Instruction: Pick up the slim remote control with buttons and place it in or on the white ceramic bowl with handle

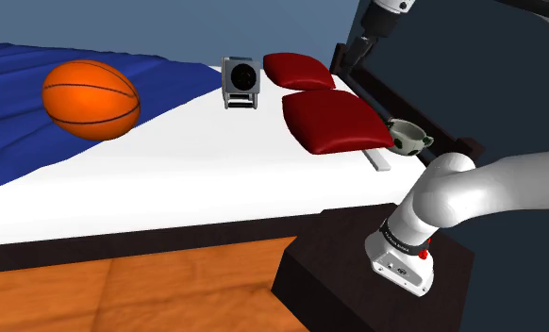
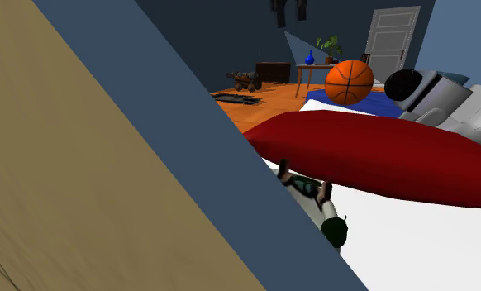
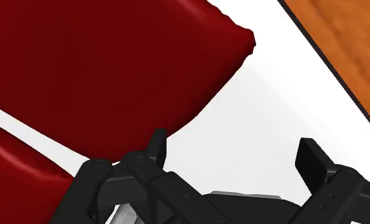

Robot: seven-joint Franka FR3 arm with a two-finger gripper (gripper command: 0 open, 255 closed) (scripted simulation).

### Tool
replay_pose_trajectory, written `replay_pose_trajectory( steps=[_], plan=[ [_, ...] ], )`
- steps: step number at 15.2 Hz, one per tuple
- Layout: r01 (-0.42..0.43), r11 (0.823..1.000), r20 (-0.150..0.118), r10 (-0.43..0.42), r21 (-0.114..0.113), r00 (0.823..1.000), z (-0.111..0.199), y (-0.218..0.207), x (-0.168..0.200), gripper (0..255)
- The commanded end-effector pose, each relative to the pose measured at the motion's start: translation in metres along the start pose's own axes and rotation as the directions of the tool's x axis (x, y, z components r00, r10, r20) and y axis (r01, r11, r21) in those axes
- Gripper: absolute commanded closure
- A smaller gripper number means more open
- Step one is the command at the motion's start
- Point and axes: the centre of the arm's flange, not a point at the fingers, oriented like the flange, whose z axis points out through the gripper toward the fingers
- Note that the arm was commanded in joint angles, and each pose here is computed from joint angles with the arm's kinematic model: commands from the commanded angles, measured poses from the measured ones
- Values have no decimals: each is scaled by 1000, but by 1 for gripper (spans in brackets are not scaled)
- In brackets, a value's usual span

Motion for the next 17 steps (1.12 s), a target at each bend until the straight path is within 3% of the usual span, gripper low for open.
replay_pose_trajectory(
  steps=[1, 9, 17],
  plan=[
    [0, 1000, 0, 0, 0, 1000, 0, 0, 0, 0],
    [-179, 984, 66, 180, -14, 982, 72, 54, -45, 0],
    [-351, 936, 128, 353, -40, 927, 140, 99, -104, 0]
  ],
)
